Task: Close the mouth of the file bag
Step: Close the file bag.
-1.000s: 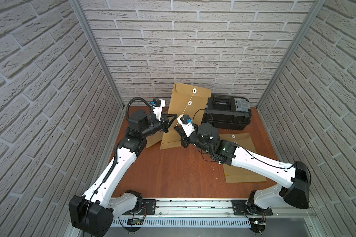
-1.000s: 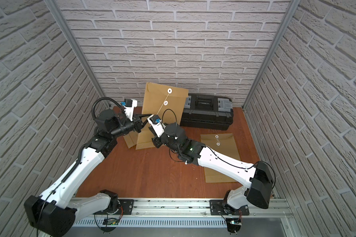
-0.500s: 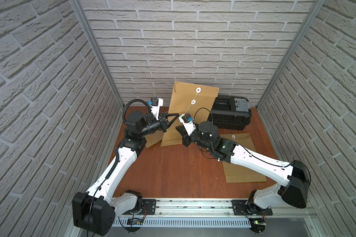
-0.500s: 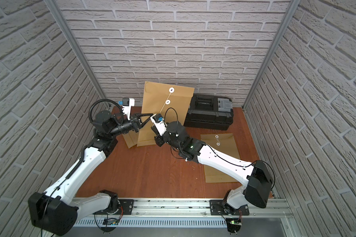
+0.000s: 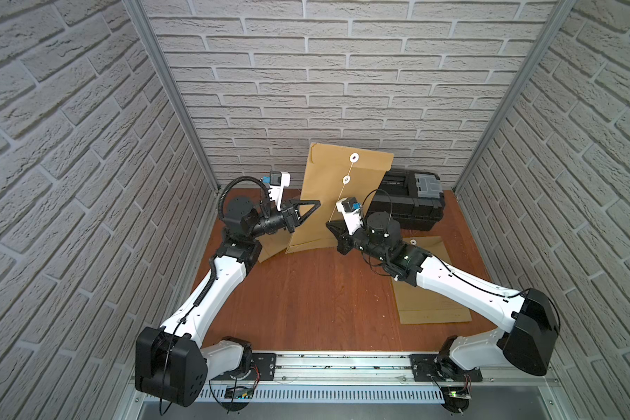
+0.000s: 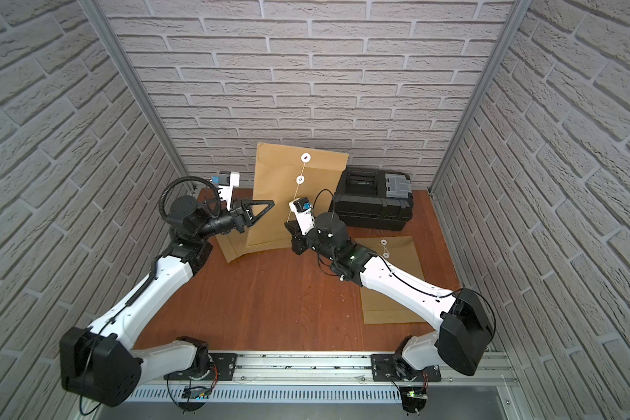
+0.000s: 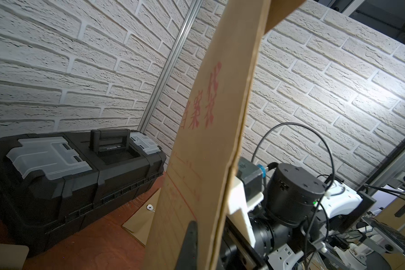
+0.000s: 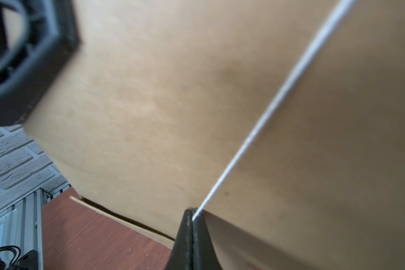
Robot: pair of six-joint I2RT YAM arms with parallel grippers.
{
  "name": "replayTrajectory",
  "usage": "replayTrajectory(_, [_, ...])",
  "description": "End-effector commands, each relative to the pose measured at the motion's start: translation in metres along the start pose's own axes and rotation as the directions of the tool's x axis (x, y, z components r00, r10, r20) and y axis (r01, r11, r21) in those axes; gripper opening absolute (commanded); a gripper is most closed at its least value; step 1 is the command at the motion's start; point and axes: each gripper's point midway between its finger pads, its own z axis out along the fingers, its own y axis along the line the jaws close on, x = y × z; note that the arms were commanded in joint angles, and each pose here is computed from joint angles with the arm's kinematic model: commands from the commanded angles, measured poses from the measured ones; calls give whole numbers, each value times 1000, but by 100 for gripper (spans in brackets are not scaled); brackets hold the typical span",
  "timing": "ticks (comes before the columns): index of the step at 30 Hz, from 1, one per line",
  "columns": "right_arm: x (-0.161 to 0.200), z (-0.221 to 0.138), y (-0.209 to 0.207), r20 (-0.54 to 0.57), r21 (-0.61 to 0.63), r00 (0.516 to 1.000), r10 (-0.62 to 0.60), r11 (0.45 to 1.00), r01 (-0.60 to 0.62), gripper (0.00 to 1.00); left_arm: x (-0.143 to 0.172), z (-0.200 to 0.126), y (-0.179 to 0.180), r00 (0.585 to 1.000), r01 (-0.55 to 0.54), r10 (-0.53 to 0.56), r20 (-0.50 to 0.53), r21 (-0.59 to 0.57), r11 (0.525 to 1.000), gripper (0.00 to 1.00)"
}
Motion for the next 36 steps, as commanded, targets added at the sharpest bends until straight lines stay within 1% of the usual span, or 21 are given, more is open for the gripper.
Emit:
replayTrajectory(1, [-16, -11, 0, 61, -39, 997, 51, 998, -49, 4, -15, -3, -19, 996, -83, 80, 45, 58, 995, 0])
replayTrajectory(2, [-19, -15, 5, 64, -68, 996, 54, 996, -50, 14, -17, -4, -16, 995, -90, 88, 50, 40, 995, 0])
replayTrajectory(3, [-22, -20, 11, 60, -106, 996, 68, 993, -61, 28, -19, -6, -11, 994, -97, 96, 56, 13, 995, 0])
replayTrajectory(5, [-21, -29, 16, 44, -151, 994, 95, 985, -88, 44, -28, -12, -4, 990, -119, 121, 75, -34, 992, 0])
replayTrajectory(6, [-18, -33, 17, 33, -168, 994, 107, 981, -100, 48, -33, -16, -1, 987, -127, 132, 89, -53, 990, 0])
replayTrajectory(10, [3, -49, 1, -18, -156, 988, 156, 975, -157, 54, -47, -23, 3, 978, -171, 178, 109, -72, 983, 0])
replayTrajectory(14, [10, -69, -30, -22, -101, 980, 199, 975, -200, 60, -50, -24, 4, 974, -196, 201, 101, -63, 979, 0])
replayTrajectory(17, [-4, -83, -56, 14, -79, 968, 249, 966, -248, 66, -49, -25, 6, 974, -202, 207, 92, -61, 978, 0])
replayTrajectory(20, [-24, -84, -74, 47, -81, 956, 290, 955, -286, 72, -44, -23, 8, 978, -187, 191, 84, -47, 981, 0])
replayTrajectory(24, [-53, -76, -90, 99, -154, 935, 340, 934, -323, 77, -39, -20, 6, 984, -155, 155, 90, -3, 988, 0])
replayTrajectory(30, [-89, -54, -98, 129, -334, 906, 404, 877, -344, 77, -27, -11, 0, 991, -121, 117, 62, 67, 990, 0])
replayTrajectory(33, [-99, -48, -91, 116, -432, 905, 409, 841, -325, 74, -20, -8, 2, 994, -101, 98, 48, 84, 991, 0])
replayTrajectory(34, [-101, -47, -89, 110, -456, 905, 412, 829, -323, 71, -18, -8, 3, 995, -98, 94, 45, 88, 991, 0])
replayTrajectory(36, [-105, -49, -83, 104, -516, 904, 416, 799, -308, 62, -14, -7, 9, 996, -85, 83, 38, 82, 993, 0])
